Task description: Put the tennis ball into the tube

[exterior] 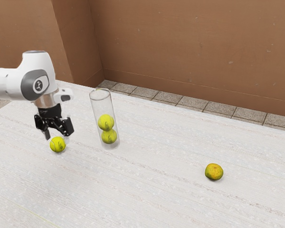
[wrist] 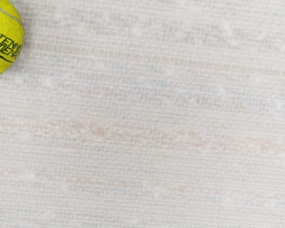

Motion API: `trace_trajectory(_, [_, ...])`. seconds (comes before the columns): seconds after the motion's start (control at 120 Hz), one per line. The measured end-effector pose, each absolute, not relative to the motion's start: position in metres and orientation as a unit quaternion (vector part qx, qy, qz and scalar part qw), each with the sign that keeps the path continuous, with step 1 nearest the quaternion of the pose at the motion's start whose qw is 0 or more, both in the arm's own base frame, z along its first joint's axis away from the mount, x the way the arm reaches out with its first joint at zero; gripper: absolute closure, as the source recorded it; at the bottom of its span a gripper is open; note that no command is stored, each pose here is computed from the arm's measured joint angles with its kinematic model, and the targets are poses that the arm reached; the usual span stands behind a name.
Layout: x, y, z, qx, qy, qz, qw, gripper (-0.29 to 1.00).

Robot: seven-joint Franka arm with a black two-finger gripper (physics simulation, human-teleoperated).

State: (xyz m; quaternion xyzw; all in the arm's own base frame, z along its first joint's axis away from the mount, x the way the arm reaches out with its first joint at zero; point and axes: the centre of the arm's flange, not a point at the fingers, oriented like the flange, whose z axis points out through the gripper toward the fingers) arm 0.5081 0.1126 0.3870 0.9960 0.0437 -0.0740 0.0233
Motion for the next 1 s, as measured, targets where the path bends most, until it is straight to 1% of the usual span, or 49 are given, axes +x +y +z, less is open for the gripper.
trace_trajectory(0.125, [0.517, 0.151, 0.346, 0.997, 0.066, -0.045, 0.017, 0.00])
trace_trajectory(0.25, [0.529, 0.163, 0.317, 0.998, 0.058, -0.014, 0.006, 0.00])
trace_trajectory(0.517, [0.544, 0.199, 0.295, 0.998, 0.051, 0.030, -0.018, 0.00])
trace_trajectory(0.633, [0.550, 0.219, 0.281, 0.998, 0.053, 0.032, -0.026, 0.00])
trace_trajectory(0.892, [0.553, 0.231, 0.252, 0.998, 0.043, 0.021, -0.029, 0.00])
trace_trajectory(0.933, [0.554, 0.231, 0.250, 0.999, 0.041, 0.020, -0.029, 0.02])
trace_trajectory(1.0, [0.555, 0.231, 0.250, 0.999, 0.038, 0.021, -0.030, 0.08])
